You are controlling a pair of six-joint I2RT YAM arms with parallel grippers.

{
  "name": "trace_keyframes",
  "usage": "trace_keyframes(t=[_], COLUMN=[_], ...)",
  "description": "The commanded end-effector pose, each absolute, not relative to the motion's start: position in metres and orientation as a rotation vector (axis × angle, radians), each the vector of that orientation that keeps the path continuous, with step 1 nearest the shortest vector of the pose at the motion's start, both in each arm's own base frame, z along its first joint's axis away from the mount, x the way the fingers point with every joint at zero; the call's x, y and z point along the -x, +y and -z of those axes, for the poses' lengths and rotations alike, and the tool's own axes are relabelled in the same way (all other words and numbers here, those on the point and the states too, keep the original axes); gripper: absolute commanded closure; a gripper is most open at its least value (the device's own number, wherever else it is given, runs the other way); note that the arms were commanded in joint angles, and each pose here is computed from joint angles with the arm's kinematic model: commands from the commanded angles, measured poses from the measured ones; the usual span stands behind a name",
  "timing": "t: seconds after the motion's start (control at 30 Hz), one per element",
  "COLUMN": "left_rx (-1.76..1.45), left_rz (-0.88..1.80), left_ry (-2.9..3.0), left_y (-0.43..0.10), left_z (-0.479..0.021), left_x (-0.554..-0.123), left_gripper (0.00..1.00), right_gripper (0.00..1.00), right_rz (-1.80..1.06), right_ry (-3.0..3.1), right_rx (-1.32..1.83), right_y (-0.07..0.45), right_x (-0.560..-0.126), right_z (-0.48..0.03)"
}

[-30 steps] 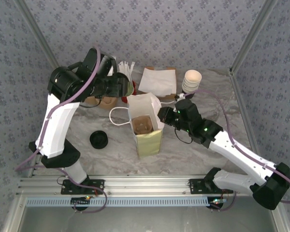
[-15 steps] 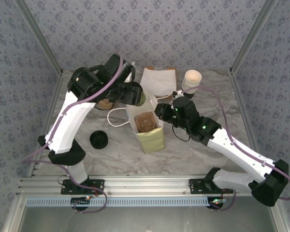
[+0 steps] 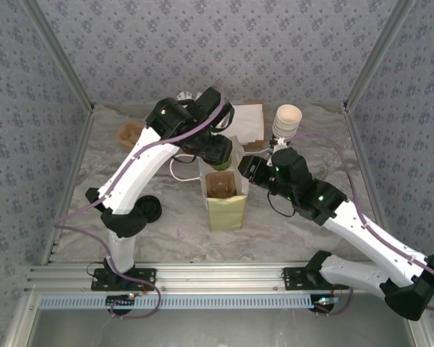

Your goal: Pack the takeout coffee

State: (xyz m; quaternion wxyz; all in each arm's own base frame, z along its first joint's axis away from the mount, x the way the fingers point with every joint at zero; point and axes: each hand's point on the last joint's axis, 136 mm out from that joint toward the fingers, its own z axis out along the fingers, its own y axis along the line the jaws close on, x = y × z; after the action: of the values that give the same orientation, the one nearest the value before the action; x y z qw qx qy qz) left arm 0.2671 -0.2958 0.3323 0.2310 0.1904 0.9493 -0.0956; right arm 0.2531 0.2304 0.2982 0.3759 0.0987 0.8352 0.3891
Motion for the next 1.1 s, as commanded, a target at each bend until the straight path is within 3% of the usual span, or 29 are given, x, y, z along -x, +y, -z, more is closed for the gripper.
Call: trace_keyframes(t=[0.0,0.3,0.67,1.07], left_rx=[-0.609,-0.603,-0.569,-0.562], left_rz=[0.149,0.076,0.016,-0.080], left_ry=[2.731,2.775,2.829,2.896], left_y=[-0.273,-0.278,-0.289,-0.286], left_z=[-0.319,-0.299,-0.273,-0.247], left_x=[-0.239,-0.245,-0.261,-0.267], left_gripper=[0.40,0.40,0.40,0.40], right_gripper=[0.62,0.65,0.82,0.85], right_rz=[-1.000,-1.011,-1.040,-1.033], right_ry=[2.165,2.160,2.175,2.155], right_rx=[-0.281,-0.303,-0.292,-0.304], right_y=[0.225,0.220,0.226,0.221], right_x=[-0.247,-0.244,-0.239,-0.235], right_z=[-0.289,-0.274,-0.267,-0.265])
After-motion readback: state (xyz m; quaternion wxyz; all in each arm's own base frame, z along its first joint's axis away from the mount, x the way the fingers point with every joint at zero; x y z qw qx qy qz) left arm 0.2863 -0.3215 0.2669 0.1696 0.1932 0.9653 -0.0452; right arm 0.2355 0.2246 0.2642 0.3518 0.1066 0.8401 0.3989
